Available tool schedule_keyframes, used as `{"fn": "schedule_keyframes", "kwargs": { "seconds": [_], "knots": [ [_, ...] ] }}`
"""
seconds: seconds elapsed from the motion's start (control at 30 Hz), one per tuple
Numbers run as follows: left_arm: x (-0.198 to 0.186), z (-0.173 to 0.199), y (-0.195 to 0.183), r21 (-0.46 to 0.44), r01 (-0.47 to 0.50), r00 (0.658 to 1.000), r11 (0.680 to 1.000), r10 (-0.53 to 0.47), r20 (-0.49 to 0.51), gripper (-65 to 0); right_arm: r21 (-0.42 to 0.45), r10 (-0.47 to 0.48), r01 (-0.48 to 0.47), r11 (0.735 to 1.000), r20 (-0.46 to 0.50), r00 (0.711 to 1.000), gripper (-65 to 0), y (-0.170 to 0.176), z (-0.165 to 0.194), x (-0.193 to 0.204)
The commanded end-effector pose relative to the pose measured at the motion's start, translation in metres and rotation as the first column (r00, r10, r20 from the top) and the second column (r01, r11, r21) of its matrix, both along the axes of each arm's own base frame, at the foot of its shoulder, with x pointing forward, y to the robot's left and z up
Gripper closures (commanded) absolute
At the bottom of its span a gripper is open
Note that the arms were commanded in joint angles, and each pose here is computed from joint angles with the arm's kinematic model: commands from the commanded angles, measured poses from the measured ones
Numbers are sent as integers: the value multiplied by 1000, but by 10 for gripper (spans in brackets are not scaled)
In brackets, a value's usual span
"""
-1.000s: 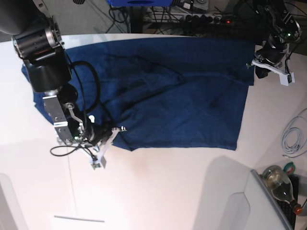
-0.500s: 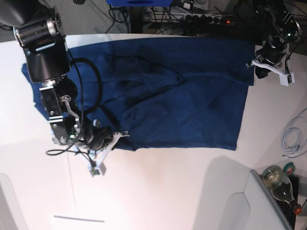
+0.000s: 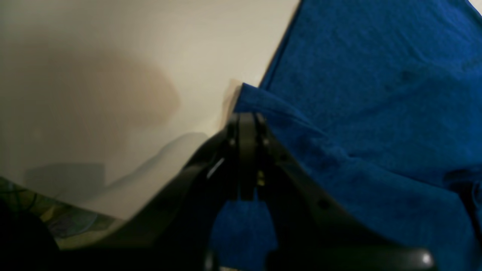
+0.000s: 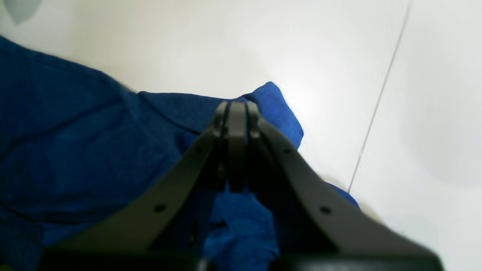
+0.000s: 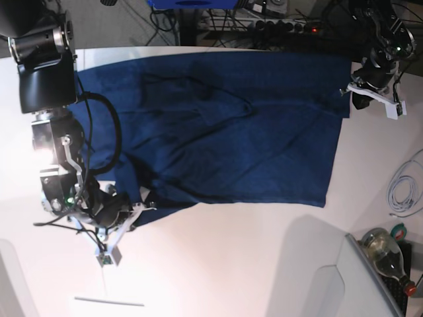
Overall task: Layout the t-shirt on the table in an organized manner, then fold the t-shirt properly
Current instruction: 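Grasp the shirt hem corner with the right gripper and drag it outward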
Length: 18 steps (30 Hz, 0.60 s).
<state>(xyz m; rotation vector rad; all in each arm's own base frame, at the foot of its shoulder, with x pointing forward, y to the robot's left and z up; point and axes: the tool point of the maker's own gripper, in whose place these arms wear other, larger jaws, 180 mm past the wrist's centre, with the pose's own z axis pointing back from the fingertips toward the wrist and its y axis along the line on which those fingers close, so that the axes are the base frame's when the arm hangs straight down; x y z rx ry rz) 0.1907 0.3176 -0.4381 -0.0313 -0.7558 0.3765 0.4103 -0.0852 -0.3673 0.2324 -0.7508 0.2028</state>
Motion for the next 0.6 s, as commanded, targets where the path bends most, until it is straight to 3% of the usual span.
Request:
{"fn": "schedule_keyframes", "kwargs": {
  "seconds": [0.0,0.57],
  "knots": [
    [7,11,6,20,3,999,1000,-4,40,0,18,-1,-1,1000,92,996,0,1,29,17],
    [1,2,14,13,-4,1000,1000,4,11,0,49,-9,-2,999,245,969,0,5,69,37]
  ]
}}
